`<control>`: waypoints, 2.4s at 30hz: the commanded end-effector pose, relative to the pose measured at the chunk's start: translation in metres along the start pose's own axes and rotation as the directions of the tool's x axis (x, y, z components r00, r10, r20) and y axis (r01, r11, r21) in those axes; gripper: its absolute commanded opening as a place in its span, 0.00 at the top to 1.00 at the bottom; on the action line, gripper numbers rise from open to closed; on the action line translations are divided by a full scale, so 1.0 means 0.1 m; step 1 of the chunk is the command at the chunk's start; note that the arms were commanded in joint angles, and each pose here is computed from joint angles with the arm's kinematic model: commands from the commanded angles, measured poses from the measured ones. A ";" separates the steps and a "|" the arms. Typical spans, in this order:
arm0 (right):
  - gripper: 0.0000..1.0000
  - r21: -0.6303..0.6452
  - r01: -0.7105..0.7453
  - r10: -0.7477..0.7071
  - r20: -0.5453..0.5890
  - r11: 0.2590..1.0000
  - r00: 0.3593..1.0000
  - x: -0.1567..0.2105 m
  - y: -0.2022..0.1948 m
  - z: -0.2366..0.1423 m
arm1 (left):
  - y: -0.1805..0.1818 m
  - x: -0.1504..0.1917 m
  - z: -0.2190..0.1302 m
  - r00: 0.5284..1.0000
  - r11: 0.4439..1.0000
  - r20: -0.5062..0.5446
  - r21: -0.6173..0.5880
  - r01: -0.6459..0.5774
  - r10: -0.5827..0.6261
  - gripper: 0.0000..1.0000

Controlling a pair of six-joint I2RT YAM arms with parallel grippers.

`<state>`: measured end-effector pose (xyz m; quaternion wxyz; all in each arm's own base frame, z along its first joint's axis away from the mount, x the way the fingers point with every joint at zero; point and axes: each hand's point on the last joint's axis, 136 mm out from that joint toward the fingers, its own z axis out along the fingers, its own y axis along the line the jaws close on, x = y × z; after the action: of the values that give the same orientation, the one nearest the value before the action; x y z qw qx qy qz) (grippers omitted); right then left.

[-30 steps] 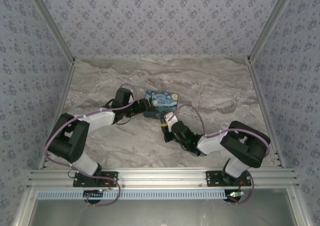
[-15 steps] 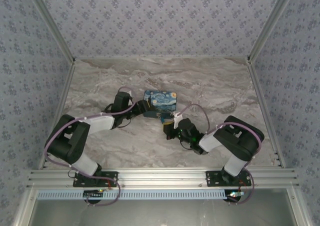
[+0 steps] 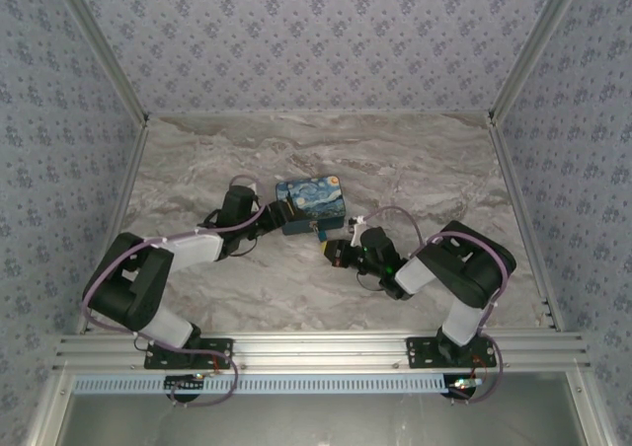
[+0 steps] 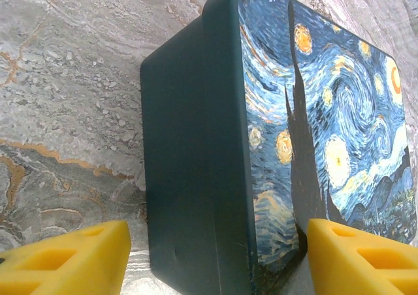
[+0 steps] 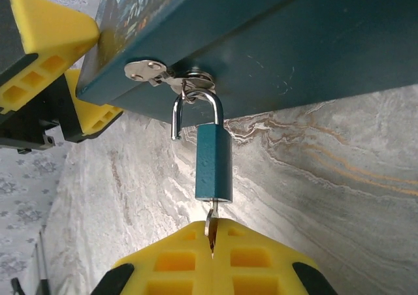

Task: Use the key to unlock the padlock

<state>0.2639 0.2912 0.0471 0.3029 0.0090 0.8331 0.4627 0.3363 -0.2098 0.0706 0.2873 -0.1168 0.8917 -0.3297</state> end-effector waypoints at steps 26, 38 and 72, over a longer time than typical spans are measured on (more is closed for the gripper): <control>0.33 0.090 0.103 -0.103 0.000 0.991 0.995 -0.13 -0.17 -0.42 | 0.49 0.46 -0.10 0.994 0.982 -0.112 -0.190 -0.001 -0.020 0.31; 0.07 -0.005 0.175 -0.175 -0.017 0.985 0.984 -0.45 0.01 -0.40 | 0.38 0.61 -0.17 0.993 0.984 -0.119 -0.177 -0.018 -0.003 0.31; 0.18 -0.226 0.242 -0.278 -0.147 0.944 0.949 -0.20 0.18 0.17 | 0.34 0.65 -0.24 0.995 0.985 -0.101 -0.174 -0.014 -0.003 0.32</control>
<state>0.2854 0.3020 0.0635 0.2859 -0.1551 0.8047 0.4966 0.2964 -0.2172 0.0721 0.2844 -0.1173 0.8979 -0.3148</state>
